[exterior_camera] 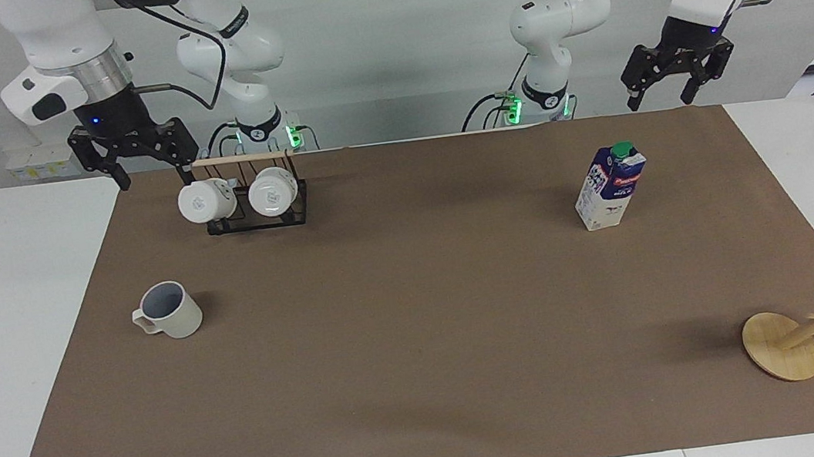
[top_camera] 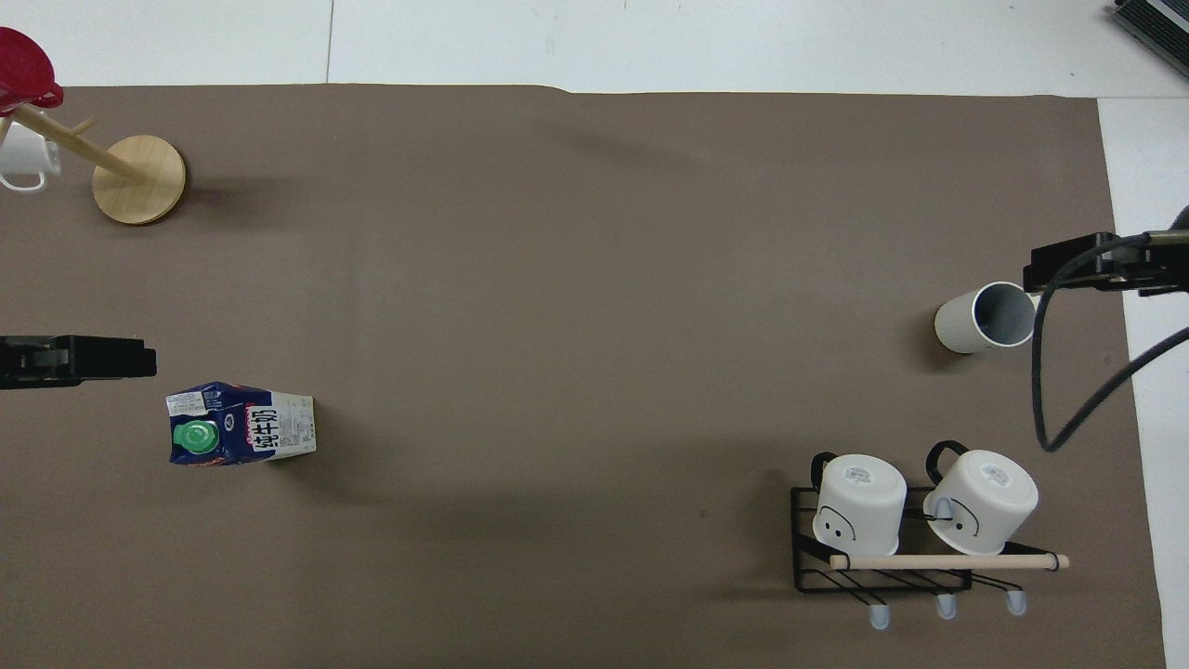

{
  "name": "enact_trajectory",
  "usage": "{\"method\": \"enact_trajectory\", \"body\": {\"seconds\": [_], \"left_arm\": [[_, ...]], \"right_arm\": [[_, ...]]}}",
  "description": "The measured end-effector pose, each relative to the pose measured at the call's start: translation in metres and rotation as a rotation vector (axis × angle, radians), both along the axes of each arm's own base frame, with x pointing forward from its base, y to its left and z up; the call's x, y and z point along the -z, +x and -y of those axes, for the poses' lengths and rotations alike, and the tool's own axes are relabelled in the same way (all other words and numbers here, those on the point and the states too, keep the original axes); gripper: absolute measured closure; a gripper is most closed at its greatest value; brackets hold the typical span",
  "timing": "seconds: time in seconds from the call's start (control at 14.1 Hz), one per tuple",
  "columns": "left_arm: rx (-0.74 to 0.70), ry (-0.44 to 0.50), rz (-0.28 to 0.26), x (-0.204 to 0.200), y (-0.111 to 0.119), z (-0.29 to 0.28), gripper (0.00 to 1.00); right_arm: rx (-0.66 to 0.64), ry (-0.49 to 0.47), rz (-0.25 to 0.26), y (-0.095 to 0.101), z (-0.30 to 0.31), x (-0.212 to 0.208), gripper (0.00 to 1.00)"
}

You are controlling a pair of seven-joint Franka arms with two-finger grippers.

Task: Place cup and milk on table

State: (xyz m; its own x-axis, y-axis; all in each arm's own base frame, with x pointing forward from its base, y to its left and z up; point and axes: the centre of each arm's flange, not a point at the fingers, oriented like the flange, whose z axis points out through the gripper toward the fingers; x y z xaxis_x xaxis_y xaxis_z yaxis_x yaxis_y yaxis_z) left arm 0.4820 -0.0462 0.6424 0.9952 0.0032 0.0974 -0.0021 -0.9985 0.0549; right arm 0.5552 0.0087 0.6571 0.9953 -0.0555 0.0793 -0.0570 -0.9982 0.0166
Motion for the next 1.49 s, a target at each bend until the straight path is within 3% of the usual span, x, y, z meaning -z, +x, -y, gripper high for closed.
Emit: {"method": "enact_trajectory", "body": {"seconds": [0.64, 1.49], "left_arm": [[0.015, 0.029, -0.036, 0.002, -0.004, 0.004, 0.00], [0.003, 0.044, -0.046, -0.003, -0.006, -0.005, 0.00]], "right_arm": [[0.000, 0.000, 0.002, 0.001, 0.000, 0.002, 0.00], [0.004, 0.000, 0.014, 0.003, 0.003, 0.005, 0.00]]}}
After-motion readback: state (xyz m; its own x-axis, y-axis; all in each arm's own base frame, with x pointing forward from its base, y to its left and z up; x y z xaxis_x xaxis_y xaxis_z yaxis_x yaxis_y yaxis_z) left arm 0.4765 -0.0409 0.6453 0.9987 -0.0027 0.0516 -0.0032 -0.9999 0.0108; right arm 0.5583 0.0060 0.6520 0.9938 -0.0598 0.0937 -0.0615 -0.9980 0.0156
